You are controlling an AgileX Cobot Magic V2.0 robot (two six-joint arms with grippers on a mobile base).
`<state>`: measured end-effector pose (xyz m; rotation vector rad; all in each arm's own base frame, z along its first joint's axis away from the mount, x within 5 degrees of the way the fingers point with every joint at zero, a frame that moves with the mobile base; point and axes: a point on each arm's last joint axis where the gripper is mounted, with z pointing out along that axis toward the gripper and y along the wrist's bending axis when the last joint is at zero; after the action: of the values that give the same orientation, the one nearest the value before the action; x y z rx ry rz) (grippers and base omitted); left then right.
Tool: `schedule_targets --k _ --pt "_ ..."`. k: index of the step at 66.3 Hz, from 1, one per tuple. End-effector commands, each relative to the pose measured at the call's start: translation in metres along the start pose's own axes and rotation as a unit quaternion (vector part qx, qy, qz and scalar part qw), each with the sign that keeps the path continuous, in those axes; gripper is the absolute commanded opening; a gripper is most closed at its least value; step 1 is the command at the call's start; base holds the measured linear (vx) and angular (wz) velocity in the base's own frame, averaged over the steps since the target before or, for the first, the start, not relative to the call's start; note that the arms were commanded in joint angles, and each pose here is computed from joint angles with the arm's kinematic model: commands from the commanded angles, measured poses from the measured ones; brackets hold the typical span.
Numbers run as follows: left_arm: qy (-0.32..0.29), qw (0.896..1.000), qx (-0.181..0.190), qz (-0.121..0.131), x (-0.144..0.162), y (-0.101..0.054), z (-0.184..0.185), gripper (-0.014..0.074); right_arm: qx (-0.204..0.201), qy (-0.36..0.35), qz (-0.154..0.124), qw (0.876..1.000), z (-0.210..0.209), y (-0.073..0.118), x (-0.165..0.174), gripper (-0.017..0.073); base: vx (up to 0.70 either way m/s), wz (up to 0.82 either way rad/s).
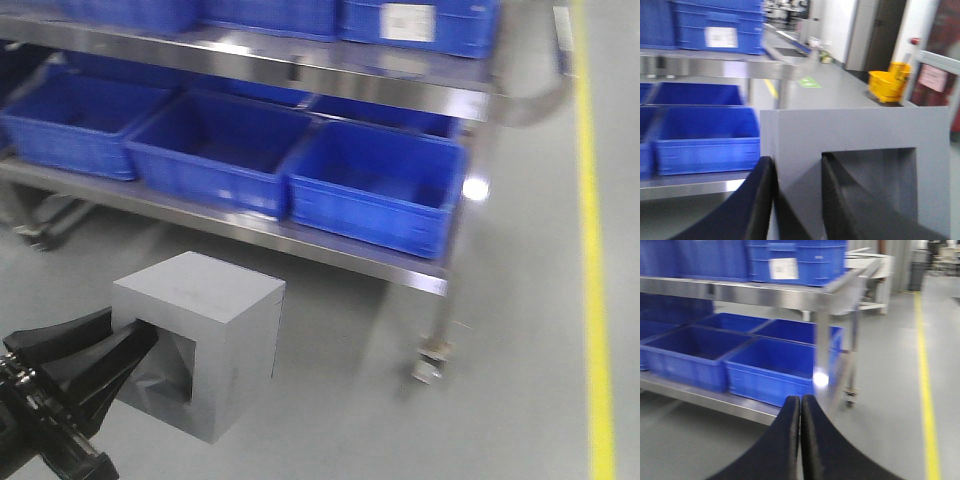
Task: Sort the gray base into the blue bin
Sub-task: 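Drive the base through the aisle holding the block in the left gripper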
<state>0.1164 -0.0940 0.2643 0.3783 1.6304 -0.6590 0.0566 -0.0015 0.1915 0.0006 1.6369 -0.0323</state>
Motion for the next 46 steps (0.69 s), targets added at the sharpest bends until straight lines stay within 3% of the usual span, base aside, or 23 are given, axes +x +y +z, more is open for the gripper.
schedule_targets --k 1,46 --pt "-0.076 0.997 0.008 -0.004 -0.0222 -0.0034 -0.0007 -0.0006 0.001 -0.037 -0.006 0.999 -0.0002 0.0001 -0.0026 -0.0009 0.29 0.95" --pt "-0.076 0.997 0.008 -0.004 -0.0222 -0.0034 -0.0007 -0.0006 0.001 -0.037 -0.006 0.999 -0.0002 0.0001 -0.0026 -0.0009 0.26 0.86"
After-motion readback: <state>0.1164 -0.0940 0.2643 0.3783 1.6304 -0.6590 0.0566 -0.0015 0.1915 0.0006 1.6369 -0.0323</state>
